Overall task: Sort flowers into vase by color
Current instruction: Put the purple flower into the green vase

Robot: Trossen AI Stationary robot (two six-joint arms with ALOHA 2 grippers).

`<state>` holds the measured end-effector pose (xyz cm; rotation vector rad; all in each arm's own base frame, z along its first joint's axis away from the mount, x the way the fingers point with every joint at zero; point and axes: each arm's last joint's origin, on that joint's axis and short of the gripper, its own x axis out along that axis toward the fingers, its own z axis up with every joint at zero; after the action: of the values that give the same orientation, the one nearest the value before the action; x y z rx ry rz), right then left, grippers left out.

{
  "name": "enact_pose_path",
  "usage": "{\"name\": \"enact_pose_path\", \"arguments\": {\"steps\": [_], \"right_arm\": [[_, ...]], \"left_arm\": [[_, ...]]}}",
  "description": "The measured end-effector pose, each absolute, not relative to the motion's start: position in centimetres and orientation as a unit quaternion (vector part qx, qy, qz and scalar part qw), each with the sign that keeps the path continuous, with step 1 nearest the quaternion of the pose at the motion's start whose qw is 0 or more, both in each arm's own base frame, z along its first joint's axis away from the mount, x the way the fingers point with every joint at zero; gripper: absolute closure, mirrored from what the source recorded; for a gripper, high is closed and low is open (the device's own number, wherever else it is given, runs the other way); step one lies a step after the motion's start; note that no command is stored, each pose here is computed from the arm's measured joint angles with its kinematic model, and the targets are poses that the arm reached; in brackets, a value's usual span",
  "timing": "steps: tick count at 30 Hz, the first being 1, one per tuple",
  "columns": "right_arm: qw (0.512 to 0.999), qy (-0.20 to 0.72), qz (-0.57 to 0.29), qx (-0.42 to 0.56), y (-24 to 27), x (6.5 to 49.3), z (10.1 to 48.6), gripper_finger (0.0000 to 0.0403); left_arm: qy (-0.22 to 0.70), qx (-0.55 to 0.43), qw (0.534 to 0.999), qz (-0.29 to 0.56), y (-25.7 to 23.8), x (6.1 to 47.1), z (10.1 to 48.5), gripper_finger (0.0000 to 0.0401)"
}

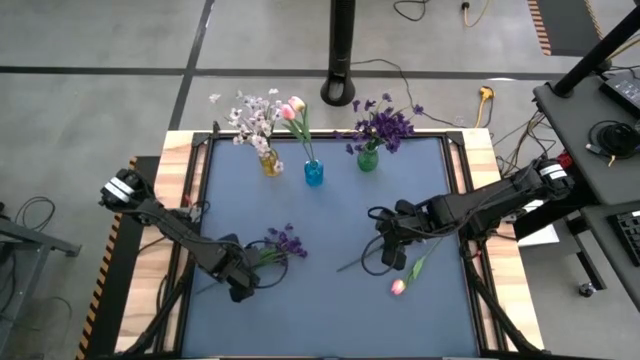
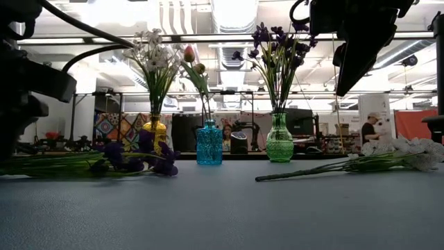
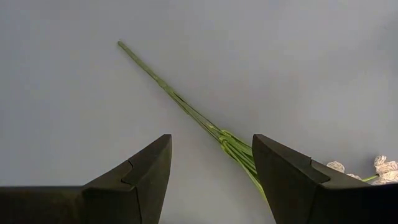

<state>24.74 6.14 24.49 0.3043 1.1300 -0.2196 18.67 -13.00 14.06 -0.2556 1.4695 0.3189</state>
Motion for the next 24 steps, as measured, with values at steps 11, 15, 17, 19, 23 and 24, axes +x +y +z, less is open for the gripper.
{"name": "enact_pose_path", "arguments": {"steps": [11,15,17,19,23,24], "right_arm": [[0.829,0.531,-0.106,0.141,6.13,24.74,24.50,0.0188],[0.829,0.530,-0.106,0.142,6.12,24.76,24.50,0.0188],[0.830,0.530,-0.106,0.142,6.13,24.77,24.51,0.0188],[0.830,0.530,-0.105,0.140,6.13,24.78,24.51,0.0188],[0.831,0.530,-0.102,0.135,6.13,24.77,24.51,0.0188],[0.831,0.531,-0.099,0.131,6.13,24.77,24.51,0.0188]], "left_arm": [[0.668,-0.118,0.721,0.145,-12.93,18.55,14.10,0.0300],[0.668,-0.117,0.721,0.146,-12.93,18.54,14.09,0.0331],[0.667,-0.117,0.721,0.146,-12.92,18.54,14.09,0.0345],[0.666,-0.116,0.722,0.147,-12.92,18.55,14.09,0.0359],[0.660,-0.107,0.730,0.139,-13.07,18.82,14.38,0.0390],[0.651,-0.101,0.740,0.136,-13.15,19.04,14.63,0.0393]]}}
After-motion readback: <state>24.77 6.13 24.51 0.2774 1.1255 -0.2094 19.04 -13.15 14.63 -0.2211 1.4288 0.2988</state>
